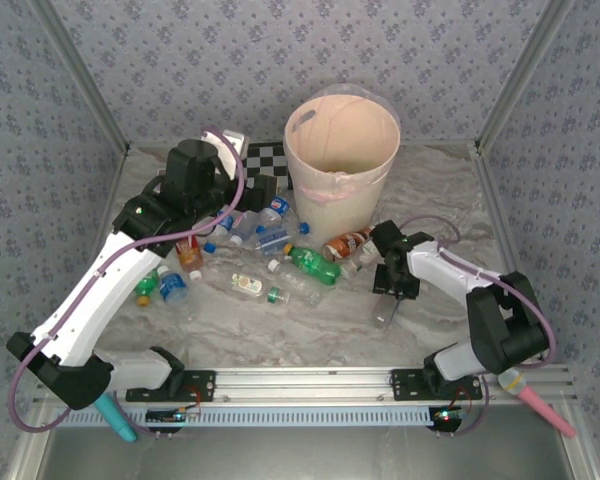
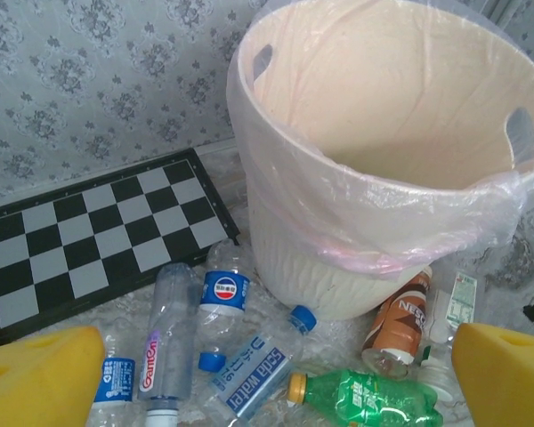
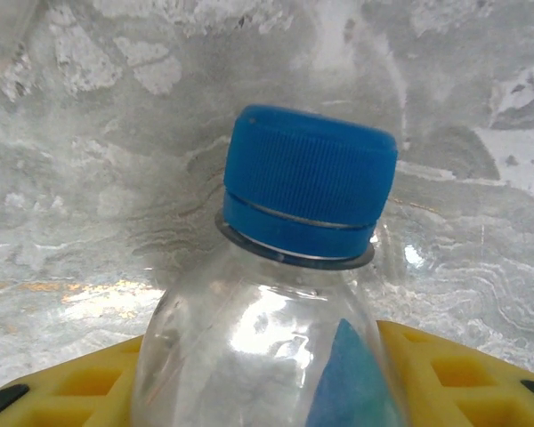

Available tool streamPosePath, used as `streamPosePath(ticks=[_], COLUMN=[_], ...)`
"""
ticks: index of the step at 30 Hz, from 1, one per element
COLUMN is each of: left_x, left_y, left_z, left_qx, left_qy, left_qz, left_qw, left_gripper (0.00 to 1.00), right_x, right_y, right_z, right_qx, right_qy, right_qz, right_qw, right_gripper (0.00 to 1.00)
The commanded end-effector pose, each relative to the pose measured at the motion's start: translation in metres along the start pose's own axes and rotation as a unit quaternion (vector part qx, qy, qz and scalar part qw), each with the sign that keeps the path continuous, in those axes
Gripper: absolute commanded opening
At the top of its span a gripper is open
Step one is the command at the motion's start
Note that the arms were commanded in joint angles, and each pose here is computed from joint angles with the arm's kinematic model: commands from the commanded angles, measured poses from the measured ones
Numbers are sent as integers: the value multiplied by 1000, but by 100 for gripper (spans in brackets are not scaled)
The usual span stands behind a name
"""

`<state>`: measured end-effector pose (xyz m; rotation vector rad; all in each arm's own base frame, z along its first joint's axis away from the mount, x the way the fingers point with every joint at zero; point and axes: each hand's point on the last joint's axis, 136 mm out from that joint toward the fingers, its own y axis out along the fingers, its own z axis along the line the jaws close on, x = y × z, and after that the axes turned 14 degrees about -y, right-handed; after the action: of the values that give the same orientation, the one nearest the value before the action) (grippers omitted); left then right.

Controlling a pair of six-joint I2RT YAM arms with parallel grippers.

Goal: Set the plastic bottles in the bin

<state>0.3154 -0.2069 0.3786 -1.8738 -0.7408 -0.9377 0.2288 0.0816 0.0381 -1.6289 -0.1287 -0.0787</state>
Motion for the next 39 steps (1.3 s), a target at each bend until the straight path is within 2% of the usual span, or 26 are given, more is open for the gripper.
streamPosePath(ticks=[1, 5, 11, 16, 25, 31, 36, 39], left_x=[3, 2, 1, 8, 16, 15, 13, 12], left_y=[-9, -11, -8, -11, -11, -12, -18, -20], left_z=[0, 3, 4, 0, -5, -5, -1, 1], left_qx=[-2, 4, 2, -10, -18, -19, -13, -10], left_qy=[-3, -6, -31, -45, -47, -53, -53, -53], left_qz=[-12, -17, -25, -41, -48, -47, -51, -51], left_qw=[1000, 1000, 999, 998, 998, 997, 997, 997], left_gripper=[100, 100, 100, 100, 100, 100, 100, 100], right_x=[3, 23, 66, 103, 166, 217, 259, 281], right_y=[-17, -51, -137, -233, -343, -381, -388, -381], right_z=[-8, -19, -43, -57, -52, -24, 4, 19], right_qx=[-3, -5, 7, 30, 66, 137, 207, 230], right_qy=[30, 44, 62, 62, 47, 43, 45, 46], right_qz=[-16, -67, -195, -321, -451, -496, -490, -471], right_qw=[999, 997, 979, 945, 889, 856, 845, 850], right_gripper=[52, 52, 52, 51, 50, 50, 50, 50])
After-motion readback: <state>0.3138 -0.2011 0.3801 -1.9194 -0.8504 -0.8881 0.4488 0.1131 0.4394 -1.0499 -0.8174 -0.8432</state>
